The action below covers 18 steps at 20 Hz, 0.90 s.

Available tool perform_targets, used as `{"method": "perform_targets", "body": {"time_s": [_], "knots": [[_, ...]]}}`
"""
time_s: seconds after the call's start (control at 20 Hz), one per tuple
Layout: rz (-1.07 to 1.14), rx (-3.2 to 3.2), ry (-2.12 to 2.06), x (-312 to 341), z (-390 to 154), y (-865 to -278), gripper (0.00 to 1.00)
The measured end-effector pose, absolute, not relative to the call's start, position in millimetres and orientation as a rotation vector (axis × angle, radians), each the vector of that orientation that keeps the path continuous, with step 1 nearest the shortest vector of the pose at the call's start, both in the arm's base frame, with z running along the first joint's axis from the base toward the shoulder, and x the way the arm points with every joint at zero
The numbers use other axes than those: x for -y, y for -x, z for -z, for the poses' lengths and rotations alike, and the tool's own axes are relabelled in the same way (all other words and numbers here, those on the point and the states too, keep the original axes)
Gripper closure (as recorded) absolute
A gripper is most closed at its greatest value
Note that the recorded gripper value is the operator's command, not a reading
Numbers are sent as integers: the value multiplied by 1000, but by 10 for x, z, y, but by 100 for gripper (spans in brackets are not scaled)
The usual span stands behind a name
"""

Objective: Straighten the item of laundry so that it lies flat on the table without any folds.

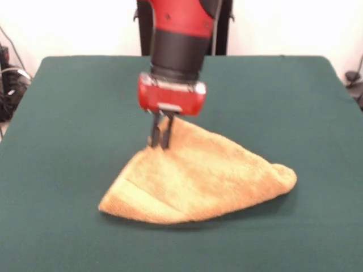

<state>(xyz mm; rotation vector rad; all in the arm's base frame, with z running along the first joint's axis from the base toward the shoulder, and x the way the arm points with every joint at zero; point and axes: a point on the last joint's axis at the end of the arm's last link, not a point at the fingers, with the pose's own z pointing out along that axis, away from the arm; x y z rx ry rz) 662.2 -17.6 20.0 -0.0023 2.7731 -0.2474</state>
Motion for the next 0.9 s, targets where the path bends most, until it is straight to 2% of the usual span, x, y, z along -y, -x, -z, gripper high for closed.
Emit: {"method": "perform_targets", "body": {"time_s": [0.35, 0.9], "knots": [[368, -2768, -98, 765, -714, -6268, 100], [406, -2804, -221, 1213, -825, -5903, 100]]}}
